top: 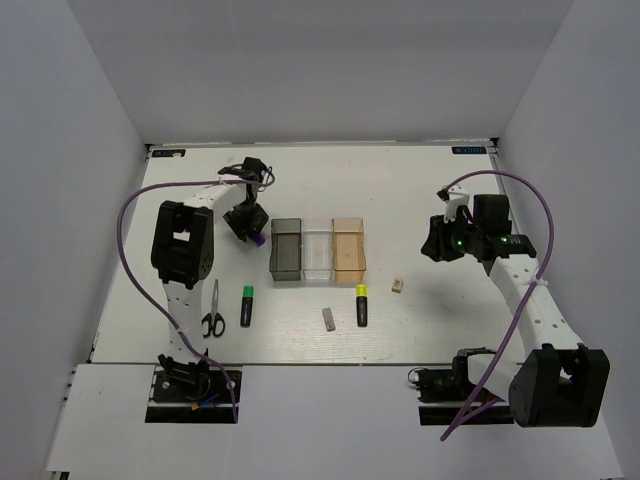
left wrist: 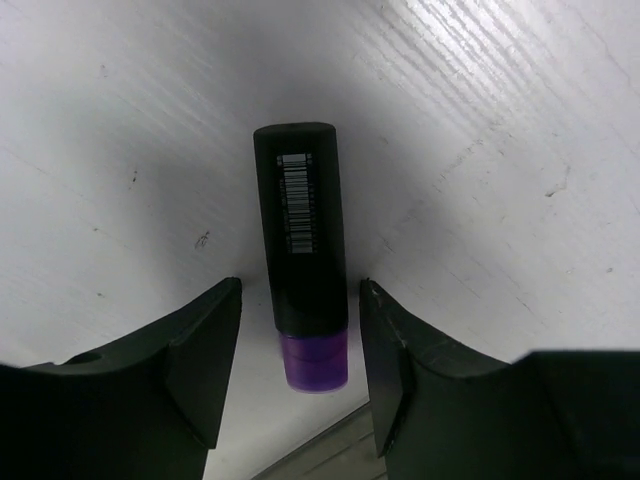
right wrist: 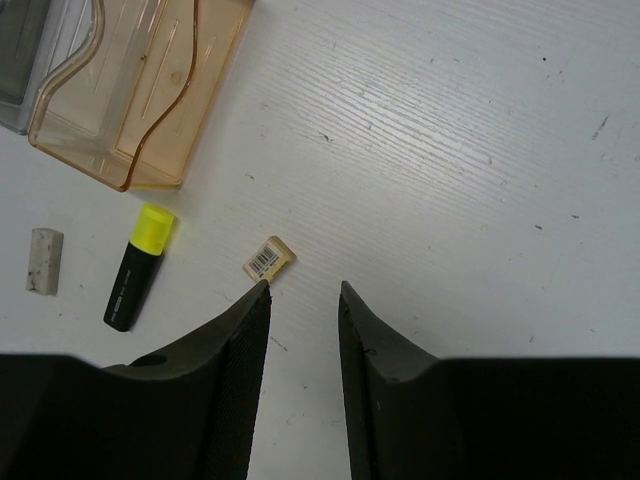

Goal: Sort the stationery into containers
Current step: Pick up the stationery from the center of the board, then place the stationery in the storage box.

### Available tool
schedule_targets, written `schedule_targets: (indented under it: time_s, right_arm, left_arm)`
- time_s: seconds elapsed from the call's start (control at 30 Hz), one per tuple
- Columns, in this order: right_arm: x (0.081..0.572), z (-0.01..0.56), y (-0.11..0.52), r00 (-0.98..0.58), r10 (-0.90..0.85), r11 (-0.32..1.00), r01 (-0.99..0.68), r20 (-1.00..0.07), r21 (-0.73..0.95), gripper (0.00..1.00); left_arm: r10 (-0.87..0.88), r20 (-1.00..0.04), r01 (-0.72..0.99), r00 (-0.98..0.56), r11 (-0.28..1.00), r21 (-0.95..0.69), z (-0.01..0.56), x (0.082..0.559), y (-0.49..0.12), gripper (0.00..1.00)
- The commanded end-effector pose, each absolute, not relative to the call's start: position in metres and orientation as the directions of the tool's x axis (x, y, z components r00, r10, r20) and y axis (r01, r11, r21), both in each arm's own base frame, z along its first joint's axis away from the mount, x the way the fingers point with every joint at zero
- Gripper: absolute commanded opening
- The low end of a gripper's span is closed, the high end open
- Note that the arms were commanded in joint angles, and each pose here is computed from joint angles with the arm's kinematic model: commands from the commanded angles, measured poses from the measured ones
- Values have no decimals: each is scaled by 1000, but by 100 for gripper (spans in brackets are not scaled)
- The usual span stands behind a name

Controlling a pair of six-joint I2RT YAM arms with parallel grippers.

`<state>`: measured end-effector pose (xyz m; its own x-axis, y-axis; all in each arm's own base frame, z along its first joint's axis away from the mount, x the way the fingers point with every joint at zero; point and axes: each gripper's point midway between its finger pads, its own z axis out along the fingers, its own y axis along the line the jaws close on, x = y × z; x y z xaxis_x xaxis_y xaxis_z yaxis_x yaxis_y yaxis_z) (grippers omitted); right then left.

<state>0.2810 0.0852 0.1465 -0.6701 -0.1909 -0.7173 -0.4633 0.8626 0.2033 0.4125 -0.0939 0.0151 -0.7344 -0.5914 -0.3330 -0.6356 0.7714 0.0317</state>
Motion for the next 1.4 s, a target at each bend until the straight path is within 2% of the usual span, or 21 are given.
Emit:
schedule_targets:
  time_s: [0.0,0.07,0.1,0.17,0.2,0.33,0.4,0.5,0.53,0.57,0.6,0.67,0.7,0.77,0.8,0.83,0.87,0.9,0.93,1.17,1.37]
  right_arm:
    - [287,155,81,-629,-199,868,-469,-751,163,37]
    - [287,155,81,-628,-200,867,-471,-752,162,37]
    - [287,153,81,-631,-199,868,-469,-750,164,37]
    - [288,155,80,-629,-195,870,-465,-752,164,37]
    - [288,154,79,-633,-194,870,-464,-750,167,37]
    - [287,153,79,-637,-188,870,-461,-747,174,37]
    - [287,151,79,-643,-185,869,-460,-743,182,39]
    - [286,150,83,-645,-190,860,-473,-740,192,65]
    - [285,150,81,-646,-185,862,-469,-740,194,67]
    - [285,149,81,-651,-186,860,-470,-736,198,61]
    - [283,149,83,-650,-188,854,-478,-736,204,46]
    - [283,148,85,-649,-192,847,-489,-736,211,0]
    - [283,149,87,-648,-192,841,-496,-737,217,0]
    - [282,146,86,-653,-197,839,-498,-732,218,0]
    - [282,146,87,-652,-200,837,-501,-731,219,1]
    - [282,144,87,-657,-203,836,-503,-726,221,16]
    - [282,142,87,-661,-206,835,-503,-721,222,43]
    - [282,140,87,-669,-206,835,-501,-714,229,52]
    - [281,138,87,-674,-210,833,-503,-708,231,57]
    - [281,138,88,-677,-212,827,-508,-705,239,57]
    - [280,135,88,-682,-218,824,-512,-698,243,57]
  left_arm:
    - [-611,-328,-652,-720,758,17,0,411,-92,61]
    - [-616,-326,-654,-717,756,10,-6,407,-91,57]
    - [-617,-319,-653,-719,757,7,-8,405,-91,46]
    - [-622,-307,-657,-721,754,15,-15,397,-88,33]
    - [-625,-308,-659,-717,752,7,-15,397,-86,21]
    - [-635,-287,-665,-718,747,9,-20,381,-78,2]
    - [-613,-312,-639,-726,769,-25,-4,384,-77,0]
    - [-536,-390,-559,-748,827,-64,37,395,-77,0]
    - [-519,-413,-537,-748,840,-84,54,397,-77,0]
    - [-482,-427,-498,-765,863,-82,66,397,-79,0]
    - [-449,-458,-452,-767,885,-111,88,398,-82,0]
    - [-386,-477,-381,-790,918,-112,99,392,-91,0]
    - [-350,-506,-333,-788,934,-127,116,389,-97,0]
    - [-302,-500,-267,-812,953,-141,118,379,-109,0]
    - [-276,-519,-230,-809,961,-153,128,373,-115,0]
    - [-259,-532,-201,-807,966,-164,131,371,-121,0]
    - [-232,-518,-170,-823,971,-166,125,363,-129,0]
    - [-203,-540,-131,-817,977,-169,131,362,-133,0]
    - [-175,-542,-95,-822,980,-173,131,358,-144,0]
    - [-47,-527,64,-849,980,-190,119,346,-185,3]
    - [-26,-533,70,-846,985,-158,108,354,-197,7]
